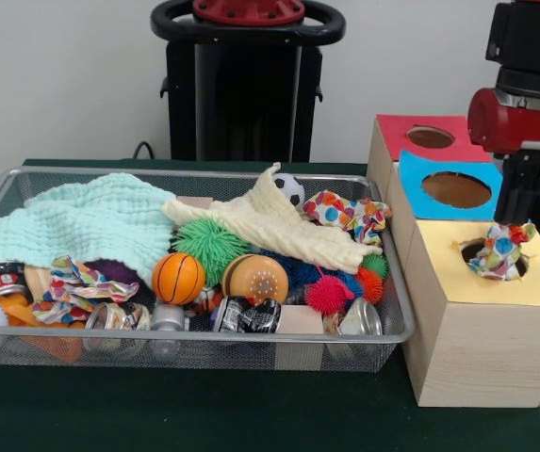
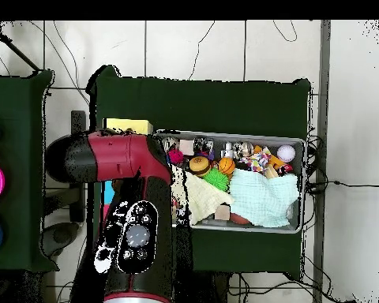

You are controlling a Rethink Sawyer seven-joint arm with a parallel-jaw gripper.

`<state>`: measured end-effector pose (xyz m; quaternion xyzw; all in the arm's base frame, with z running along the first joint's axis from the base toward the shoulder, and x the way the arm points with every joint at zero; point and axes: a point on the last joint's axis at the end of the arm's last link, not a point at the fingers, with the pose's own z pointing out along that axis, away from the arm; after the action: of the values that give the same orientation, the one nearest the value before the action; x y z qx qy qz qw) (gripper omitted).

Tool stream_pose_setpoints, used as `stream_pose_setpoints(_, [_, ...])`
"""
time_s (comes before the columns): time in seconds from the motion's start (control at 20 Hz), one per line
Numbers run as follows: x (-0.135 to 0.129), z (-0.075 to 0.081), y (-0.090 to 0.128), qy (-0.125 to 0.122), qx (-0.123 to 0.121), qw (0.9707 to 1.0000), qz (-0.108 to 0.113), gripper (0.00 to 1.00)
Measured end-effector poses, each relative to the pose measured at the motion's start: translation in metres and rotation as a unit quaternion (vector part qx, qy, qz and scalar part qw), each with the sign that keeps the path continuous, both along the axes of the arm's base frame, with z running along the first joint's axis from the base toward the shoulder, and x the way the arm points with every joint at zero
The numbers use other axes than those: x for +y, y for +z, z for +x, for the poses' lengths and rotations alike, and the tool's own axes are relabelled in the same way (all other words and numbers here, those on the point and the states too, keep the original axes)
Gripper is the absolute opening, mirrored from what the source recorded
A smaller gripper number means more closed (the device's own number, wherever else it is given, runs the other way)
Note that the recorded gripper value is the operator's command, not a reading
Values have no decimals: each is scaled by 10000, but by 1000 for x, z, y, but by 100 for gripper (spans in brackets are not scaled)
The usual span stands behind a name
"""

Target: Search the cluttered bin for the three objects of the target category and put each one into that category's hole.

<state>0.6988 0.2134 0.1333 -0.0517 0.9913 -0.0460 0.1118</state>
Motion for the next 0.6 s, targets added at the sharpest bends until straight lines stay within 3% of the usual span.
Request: stream_pose_setpoints(0.6, [-14, -3, -5, -98, 43, 9999, -6, 0])
